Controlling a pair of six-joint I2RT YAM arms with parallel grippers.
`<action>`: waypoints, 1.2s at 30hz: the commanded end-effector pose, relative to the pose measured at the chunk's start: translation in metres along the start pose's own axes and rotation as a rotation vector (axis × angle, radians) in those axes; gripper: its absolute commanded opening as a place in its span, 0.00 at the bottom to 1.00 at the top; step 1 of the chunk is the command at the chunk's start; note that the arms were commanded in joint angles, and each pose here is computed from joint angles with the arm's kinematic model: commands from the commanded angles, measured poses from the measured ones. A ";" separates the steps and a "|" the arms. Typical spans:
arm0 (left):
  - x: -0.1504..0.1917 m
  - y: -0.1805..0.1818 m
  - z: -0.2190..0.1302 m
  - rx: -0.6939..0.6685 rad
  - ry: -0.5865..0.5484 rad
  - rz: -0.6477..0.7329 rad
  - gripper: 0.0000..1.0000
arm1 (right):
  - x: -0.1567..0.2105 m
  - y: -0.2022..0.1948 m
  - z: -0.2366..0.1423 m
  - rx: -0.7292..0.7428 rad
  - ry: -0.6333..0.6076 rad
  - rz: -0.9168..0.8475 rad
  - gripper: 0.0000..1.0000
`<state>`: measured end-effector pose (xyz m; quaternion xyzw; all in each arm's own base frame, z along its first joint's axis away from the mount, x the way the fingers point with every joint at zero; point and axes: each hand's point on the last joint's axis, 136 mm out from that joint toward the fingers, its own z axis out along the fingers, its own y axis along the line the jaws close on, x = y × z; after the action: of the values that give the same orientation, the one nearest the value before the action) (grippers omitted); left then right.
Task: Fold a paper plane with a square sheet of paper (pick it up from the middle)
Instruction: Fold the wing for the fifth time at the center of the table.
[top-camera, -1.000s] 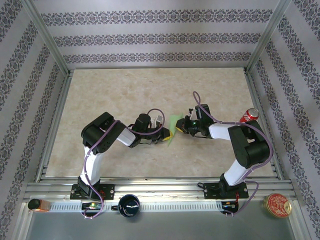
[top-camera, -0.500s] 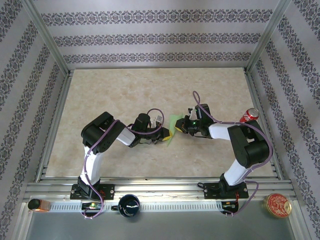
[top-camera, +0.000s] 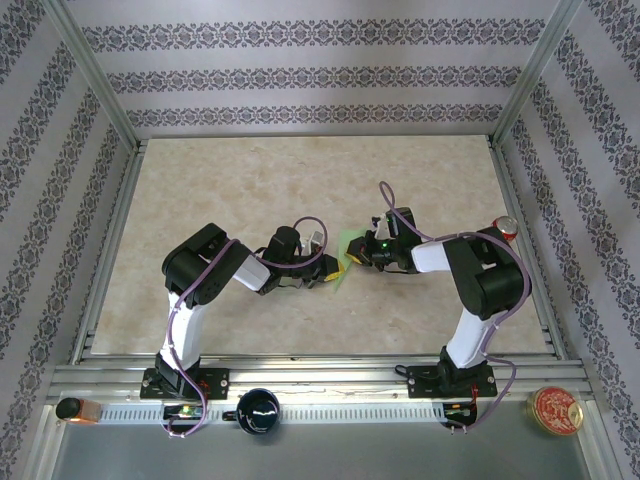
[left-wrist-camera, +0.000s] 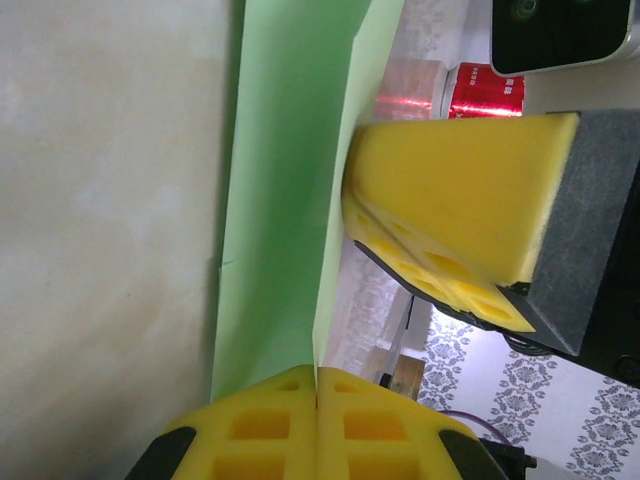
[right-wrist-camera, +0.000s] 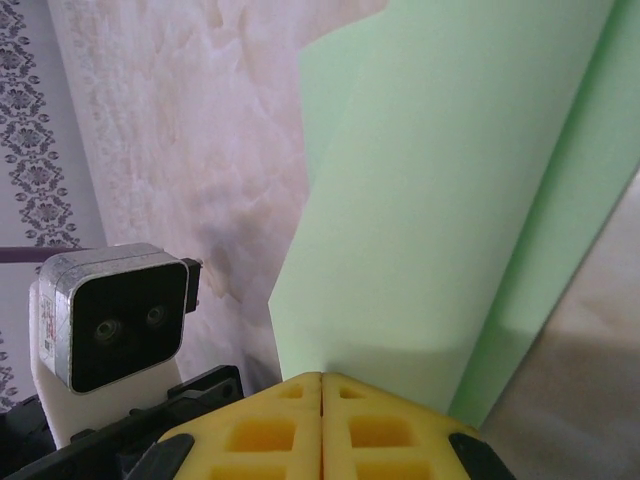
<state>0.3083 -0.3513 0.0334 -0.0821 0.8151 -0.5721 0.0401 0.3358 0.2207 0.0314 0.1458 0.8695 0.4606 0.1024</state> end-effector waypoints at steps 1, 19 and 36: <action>-0.004 0.022 -0.004 -0.041 -0.019 -0.048 0.00 | -0.011 0.007 0.001 -0.039 -0.012 -0.011 0.09; -0.006 0.032 -0.008 -0.063 -0.042 -0.070 0.00 | -0.012 -0.007 0.010 -0.030 0.005 0.017 0.09; 0.008 0.035 -0.017 -0.131 0.001 -0.031 0.19 | -0.001 -0.032 0.021 0.055 0.037 0.060 0.09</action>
<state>0.3079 -0.3428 0.0340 -0.0806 0.8205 -0.5629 0.0588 0.3426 0.2250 0.0196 0.1469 0.8633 0.4759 0.0813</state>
